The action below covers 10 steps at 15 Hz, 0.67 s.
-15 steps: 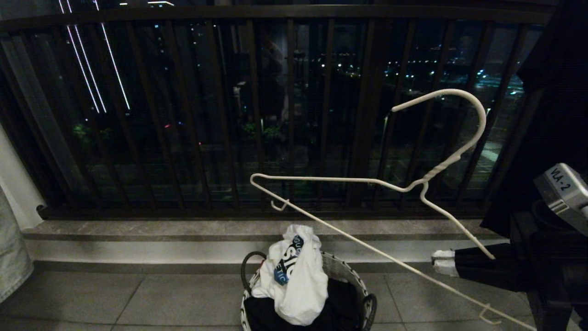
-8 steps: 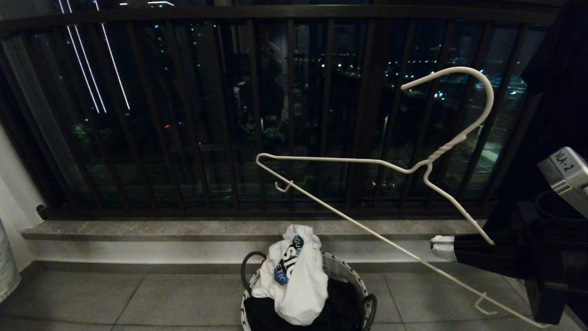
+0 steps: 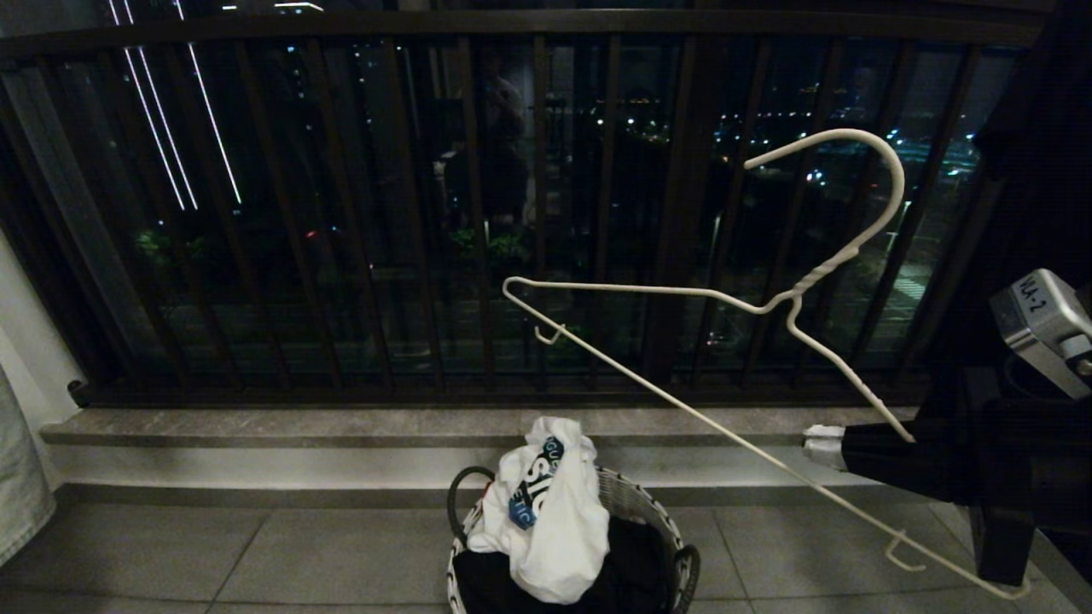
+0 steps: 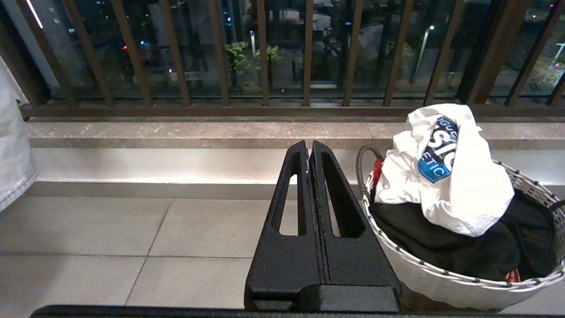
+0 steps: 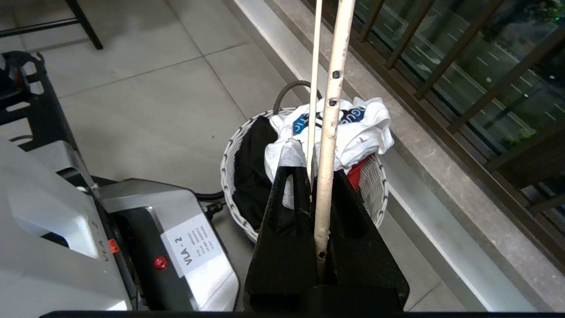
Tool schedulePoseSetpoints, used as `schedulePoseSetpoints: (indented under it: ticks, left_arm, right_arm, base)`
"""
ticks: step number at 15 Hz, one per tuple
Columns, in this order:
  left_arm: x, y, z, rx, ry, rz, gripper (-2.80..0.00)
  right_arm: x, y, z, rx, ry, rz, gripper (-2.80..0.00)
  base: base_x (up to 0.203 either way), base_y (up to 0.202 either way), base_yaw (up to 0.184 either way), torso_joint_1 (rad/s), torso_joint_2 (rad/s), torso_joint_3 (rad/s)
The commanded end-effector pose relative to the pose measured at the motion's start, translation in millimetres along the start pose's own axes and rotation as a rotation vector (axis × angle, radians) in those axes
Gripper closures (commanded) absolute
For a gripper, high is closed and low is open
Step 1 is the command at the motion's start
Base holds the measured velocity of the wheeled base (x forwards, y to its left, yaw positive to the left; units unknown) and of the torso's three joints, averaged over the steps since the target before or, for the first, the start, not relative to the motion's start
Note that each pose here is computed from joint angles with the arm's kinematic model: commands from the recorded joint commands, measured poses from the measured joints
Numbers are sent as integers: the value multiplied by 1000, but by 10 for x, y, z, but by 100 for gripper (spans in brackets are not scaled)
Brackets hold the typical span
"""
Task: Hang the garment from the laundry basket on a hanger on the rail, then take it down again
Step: Pick up clothes from the basket
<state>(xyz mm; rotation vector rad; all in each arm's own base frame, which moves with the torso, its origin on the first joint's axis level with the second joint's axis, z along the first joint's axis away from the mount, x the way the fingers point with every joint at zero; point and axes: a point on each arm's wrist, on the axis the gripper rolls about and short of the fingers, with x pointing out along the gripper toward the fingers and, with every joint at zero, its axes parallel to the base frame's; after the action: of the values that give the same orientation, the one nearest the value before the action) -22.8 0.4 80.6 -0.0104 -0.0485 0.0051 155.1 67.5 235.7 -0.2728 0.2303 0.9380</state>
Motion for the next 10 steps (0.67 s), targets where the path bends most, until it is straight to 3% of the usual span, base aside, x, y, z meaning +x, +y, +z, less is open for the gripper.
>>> schedulePoseSetpoints:
  ticks: [1, 10]
  left_arm:
    - [10, 0, -42, -1, 15, 1, 0]
    - [10, 1, -46, 3, 19, 1, 0]
  right_arm:
    - [1, -4, 3, -4, 2, -9, 0]
    - [18, -23, 20, -15, -15, -30, 0]
  base:
    - [0, 0, 0, 0, 0, 0]
    - [0, 0, 0, 0, 0, 0]
